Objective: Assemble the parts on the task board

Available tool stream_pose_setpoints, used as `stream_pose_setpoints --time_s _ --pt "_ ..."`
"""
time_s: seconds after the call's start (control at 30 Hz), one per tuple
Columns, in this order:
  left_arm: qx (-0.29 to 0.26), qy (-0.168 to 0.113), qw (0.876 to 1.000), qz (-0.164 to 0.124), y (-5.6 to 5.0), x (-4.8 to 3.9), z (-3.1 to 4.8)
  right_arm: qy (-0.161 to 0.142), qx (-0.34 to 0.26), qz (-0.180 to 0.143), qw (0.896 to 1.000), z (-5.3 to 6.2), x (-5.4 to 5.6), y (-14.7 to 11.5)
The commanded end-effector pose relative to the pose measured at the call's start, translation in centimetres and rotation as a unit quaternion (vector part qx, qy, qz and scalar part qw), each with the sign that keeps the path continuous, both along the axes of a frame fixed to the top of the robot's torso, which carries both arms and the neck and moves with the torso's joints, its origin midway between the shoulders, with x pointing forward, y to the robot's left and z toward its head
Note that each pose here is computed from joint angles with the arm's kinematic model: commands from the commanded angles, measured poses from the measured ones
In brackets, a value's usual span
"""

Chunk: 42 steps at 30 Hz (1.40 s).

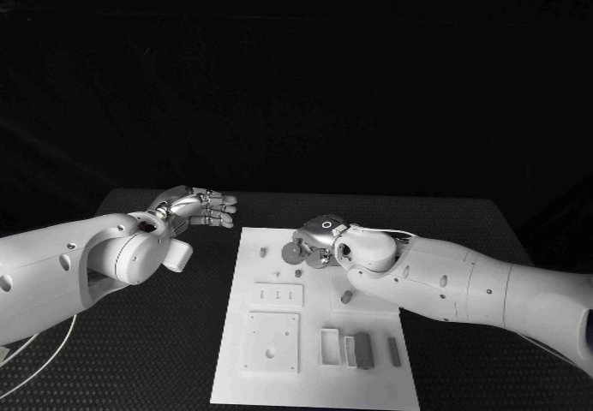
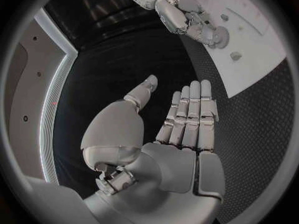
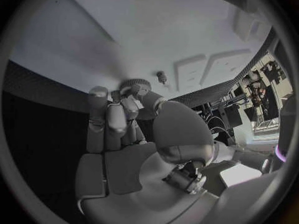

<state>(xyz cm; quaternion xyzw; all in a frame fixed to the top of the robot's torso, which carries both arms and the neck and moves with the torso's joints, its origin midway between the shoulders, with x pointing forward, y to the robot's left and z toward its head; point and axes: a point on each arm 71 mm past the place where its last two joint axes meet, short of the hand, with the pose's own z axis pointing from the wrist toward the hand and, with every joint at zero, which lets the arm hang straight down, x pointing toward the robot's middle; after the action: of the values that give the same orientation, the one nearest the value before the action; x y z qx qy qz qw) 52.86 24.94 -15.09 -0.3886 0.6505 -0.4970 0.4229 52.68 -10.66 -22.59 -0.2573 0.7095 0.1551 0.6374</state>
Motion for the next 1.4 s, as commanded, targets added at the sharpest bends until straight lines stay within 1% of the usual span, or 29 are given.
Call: stream_pose_setpoints --time_s 0.03,0.2,0.3,0.4,0.5,0.63,0.73,0.8,0.83,0.93,0.97,1.0,1.07,1.13,1.2,1.27,1.33,1.4 --pt "-0.002 -0.004 1.000 -0.007 -0.3 0.06 0.11 0.050 -0.011 -0.005 0.999 -1.5 -0.3 -0.7" --pt "-0.001 -0.004 1.000 -0.004 -0.1 0.11 0.11 0.023 0.010 -0.007 1.000 -1.0 -0.3 -1.2" --pt "-0.001 -0.005 1.000 -0.003 0.0 0.14 0.10 -0.001 0.032 -0.003 0.999 -0.3 -0.5 -1.6" --pt "0.000 -0.005 1.000 -0.001 0.2 0.18 0.10 -0.044 0.076 0.006 0.996 1.0 -0.7 -2.0" --pt "0.000 -0.005 1.000 0.002 0.4 0.23 0.11 -0.071 0.116 0.013 0.991 2.4 -0.8 -2.6" --pt "0.001 -0.006 1.000 0.006 0.7 0.29 0.10 -0.091 0.149 0.018 0.985 4.0 -0.9 -3.4" --pt "0.002 -0.006 1.000 0.009 0.9 0.39 0.10 -0.097 0.172 0.015 0.980 5.2 -1.0 -4.4" --pt "0.003 -0.007 1.000 0.011 1.1 0.47 0.08 -0.093 0.175 0.008 0.980 5.6 -1.0 -5.3" --pt "0.003 -0.007 1.000 0.012 1.1 0.52 0.06 -0.087 0.179 0.000 0.980 5.9 -0.9 -6.1" --pt "0.004 -0.006 1.000 0.013 1.3 0.55 -0.08 -0.061 0.193 -0.018 0.979 6.2 -0.7 -8.2" --pt "0.003 -0.006 1.000 0.013 1.4 0.55 -0.13 -0.051 0.203 -0.022 0.978 6.3 -0.6 -9.0" --pt "0.003 -0.005 1.000 0.012 1.4 0.55 -0.18 -0.048 0.222 -0.028 0.974 6.4 -0.5 -9.8" --pt "0.003 -0.006 1.000 0.011 1.5 0.54 -0.28 -0.029 0.250 -0.033 0.967 6.5 -0.4 -11.6" --pt "0.001 -0.009 1.000 0.010 1.6 0.53 -0.39 -0.028 0.272 -0.049 0.961 6.6 -0.2 -13.3" --pt "0.000 -0.011 1.000 0.010 1.7 0.56 -0.44 -0.023 0.277 -0.068 0.958 6.6 0.0 -14.8" --pt "0.001 -0.011 1.000 0.011 1.9 0.58 -0.56 -0.006 0.274 -0.083 0.958 6.2 0.4 -16.2" --pt "0.003 -0.011 1.000 0.014 2.0 0.65 -0.62 0.013 0.264 -0.084 0.961 5.9 0.6 -17.5" --pt "0.006 -0.012 1.000 0.014 2.0 0.66 -0.69 0.019 0.256 -0.088 0.963 5.7 0.6 -18.6"
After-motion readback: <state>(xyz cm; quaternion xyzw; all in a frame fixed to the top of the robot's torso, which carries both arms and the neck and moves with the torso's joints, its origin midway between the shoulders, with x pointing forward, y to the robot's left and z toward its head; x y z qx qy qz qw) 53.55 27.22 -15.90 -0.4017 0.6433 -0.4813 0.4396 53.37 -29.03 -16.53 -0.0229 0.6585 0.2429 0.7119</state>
